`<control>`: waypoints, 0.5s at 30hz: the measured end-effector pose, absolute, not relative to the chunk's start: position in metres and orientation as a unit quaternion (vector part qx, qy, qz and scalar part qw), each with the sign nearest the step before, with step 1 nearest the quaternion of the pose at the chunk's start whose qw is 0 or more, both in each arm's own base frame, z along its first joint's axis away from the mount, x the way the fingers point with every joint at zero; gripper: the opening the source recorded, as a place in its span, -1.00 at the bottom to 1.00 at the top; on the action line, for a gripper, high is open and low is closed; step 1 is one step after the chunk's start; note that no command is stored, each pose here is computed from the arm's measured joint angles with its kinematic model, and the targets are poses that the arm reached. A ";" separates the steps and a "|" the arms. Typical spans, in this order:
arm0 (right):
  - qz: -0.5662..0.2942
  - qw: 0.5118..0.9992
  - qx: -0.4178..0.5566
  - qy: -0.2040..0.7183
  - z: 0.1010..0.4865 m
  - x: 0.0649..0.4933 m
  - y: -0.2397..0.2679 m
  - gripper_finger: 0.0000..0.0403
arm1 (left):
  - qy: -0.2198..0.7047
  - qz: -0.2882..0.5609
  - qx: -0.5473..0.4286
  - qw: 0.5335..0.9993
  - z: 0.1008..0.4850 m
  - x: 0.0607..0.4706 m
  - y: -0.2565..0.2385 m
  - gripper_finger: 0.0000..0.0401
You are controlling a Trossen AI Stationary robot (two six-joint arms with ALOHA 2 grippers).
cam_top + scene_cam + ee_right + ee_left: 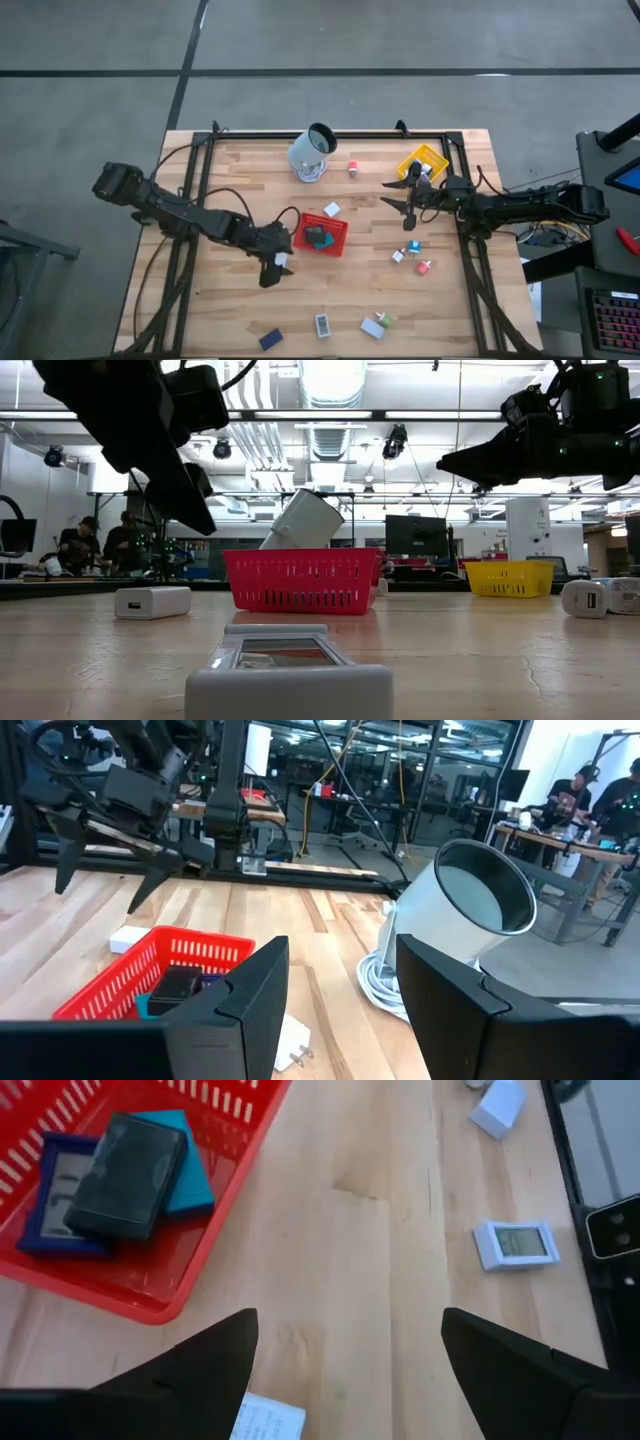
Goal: Pick & Place Office items
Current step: Put the left white digital clock into the red basket
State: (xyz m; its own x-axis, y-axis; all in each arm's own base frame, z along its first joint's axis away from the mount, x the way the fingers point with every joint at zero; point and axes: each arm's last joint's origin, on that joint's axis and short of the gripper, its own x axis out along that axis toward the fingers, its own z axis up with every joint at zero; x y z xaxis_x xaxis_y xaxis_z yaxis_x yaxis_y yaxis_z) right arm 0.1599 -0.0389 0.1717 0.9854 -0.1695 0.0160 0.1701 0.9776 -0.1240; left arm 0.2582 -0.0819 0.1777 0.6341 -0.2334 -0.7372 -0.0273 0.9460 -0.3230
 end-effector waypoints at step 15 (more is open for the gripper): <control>-0.083 0.994 -0.070 -0.003 0.172 0.160 -0.039 -0.12 | 0.407 -0.180 0.006 0.895 0.199 0.260 -0.118 0.62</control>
